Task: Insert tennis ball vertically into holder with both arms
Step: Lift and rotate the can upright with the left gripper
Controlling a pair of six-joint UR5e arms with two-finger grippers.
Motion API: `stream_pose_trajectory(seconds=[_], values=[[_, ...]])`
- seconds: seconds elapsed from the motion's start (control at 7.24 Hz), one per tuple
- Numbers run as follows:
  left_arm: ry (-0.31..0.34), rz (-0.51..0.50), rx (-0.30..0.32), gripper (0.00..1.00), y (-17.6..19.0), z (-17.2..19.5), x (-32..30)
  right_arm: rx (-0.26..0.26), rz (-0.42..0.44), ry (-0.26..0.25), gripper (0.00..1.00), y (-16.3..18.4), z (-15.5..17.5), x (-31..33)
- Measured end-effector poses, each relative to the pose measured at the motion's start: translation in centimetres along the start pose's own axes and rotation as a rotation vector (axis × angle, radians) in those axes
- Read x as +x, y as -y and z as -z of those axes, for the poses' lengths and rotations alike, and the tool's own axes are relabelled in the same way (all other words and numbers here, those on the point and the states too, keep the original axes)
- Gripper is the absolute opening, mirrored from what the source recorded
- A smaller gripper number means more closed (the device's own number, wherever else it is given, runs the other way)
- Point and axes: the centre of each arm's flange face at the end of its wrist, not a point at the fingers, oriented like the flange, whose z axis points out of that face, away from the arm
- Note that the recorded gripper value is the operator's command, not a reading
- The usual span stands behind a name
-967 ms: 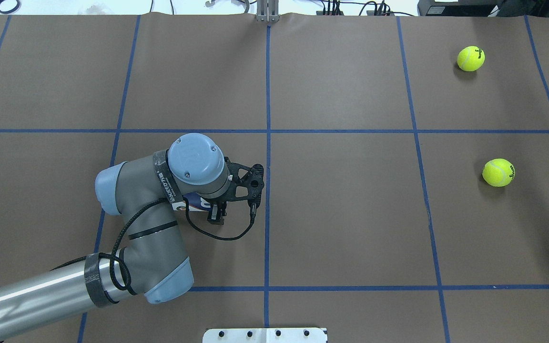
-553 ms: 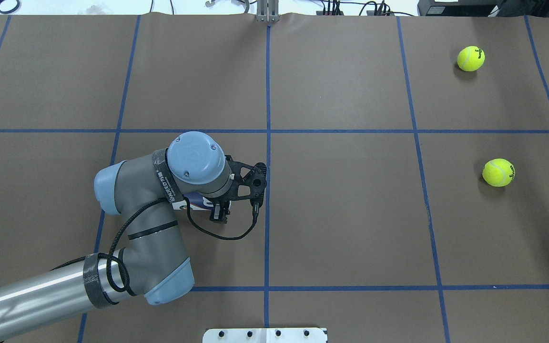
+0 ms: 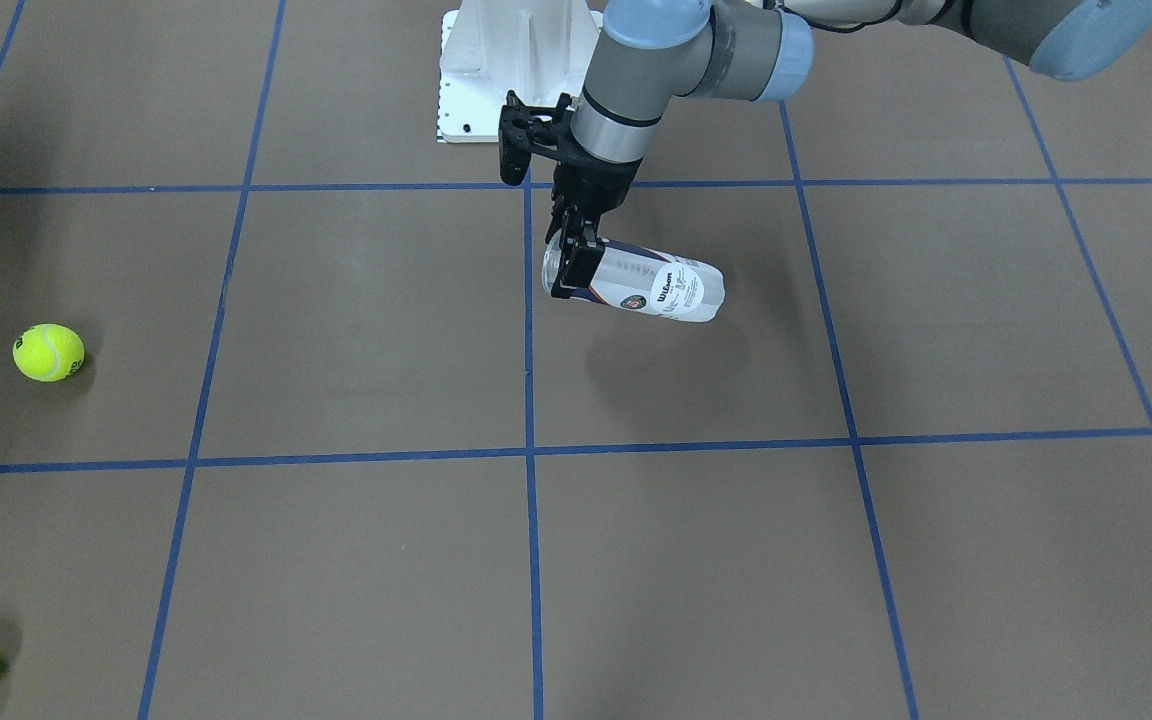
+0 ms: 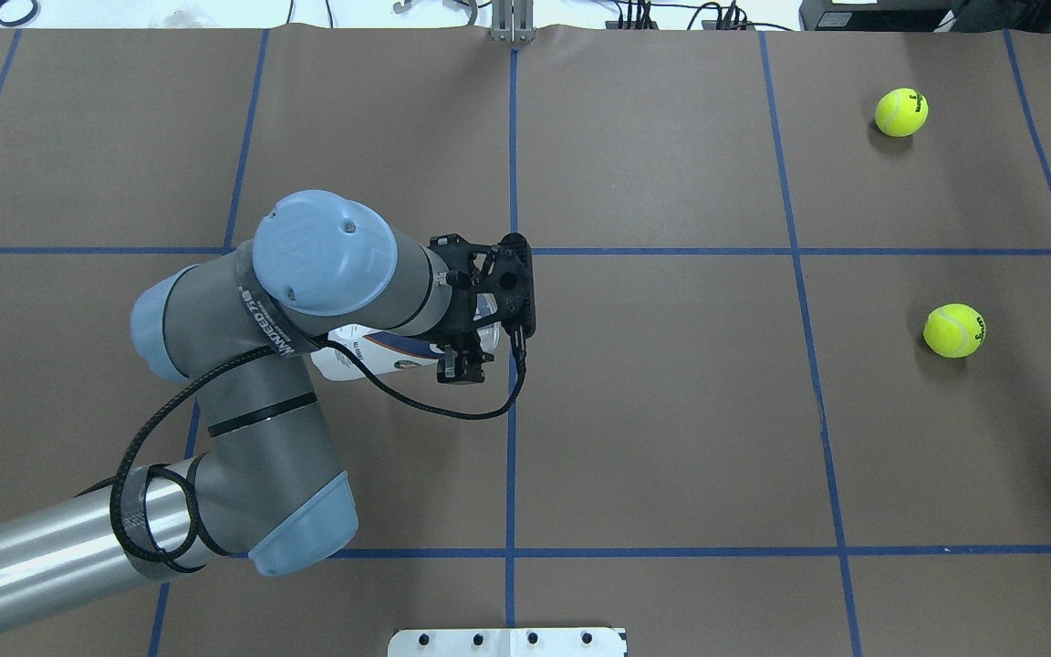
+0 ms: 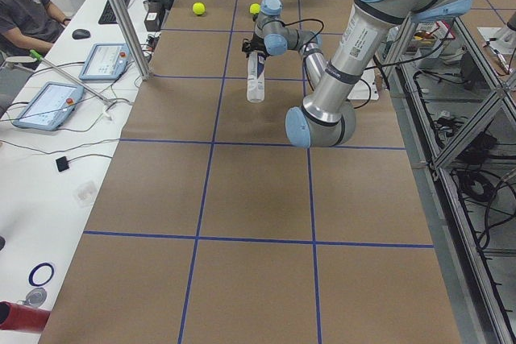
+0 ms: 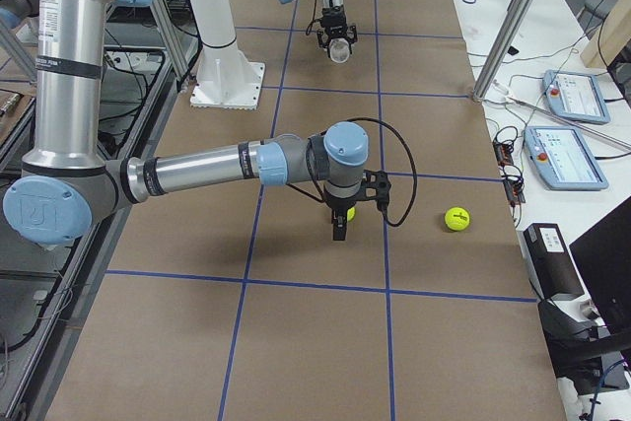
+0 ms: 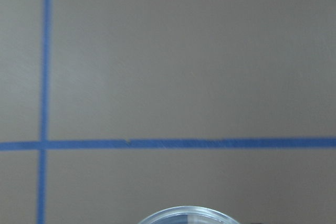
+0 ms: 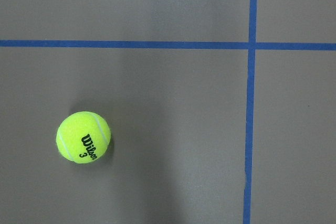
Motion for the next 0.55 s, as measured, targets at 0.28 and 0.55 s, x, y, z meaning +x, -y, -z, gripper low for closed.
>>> stream_pose_trajectory(seconds=[0.28,0.55], values=[[0.09,0.147,0.247,0.83,1.9,1.9,-1.1,0.01,0.01,0.002,0.99,0.2,0.4,-0.4],[0.156,0.295,0.533,0.83,1.2,0.3,-2.1,0.026,0.011,0.004,0.99,0.6,1.1,-1.4]])
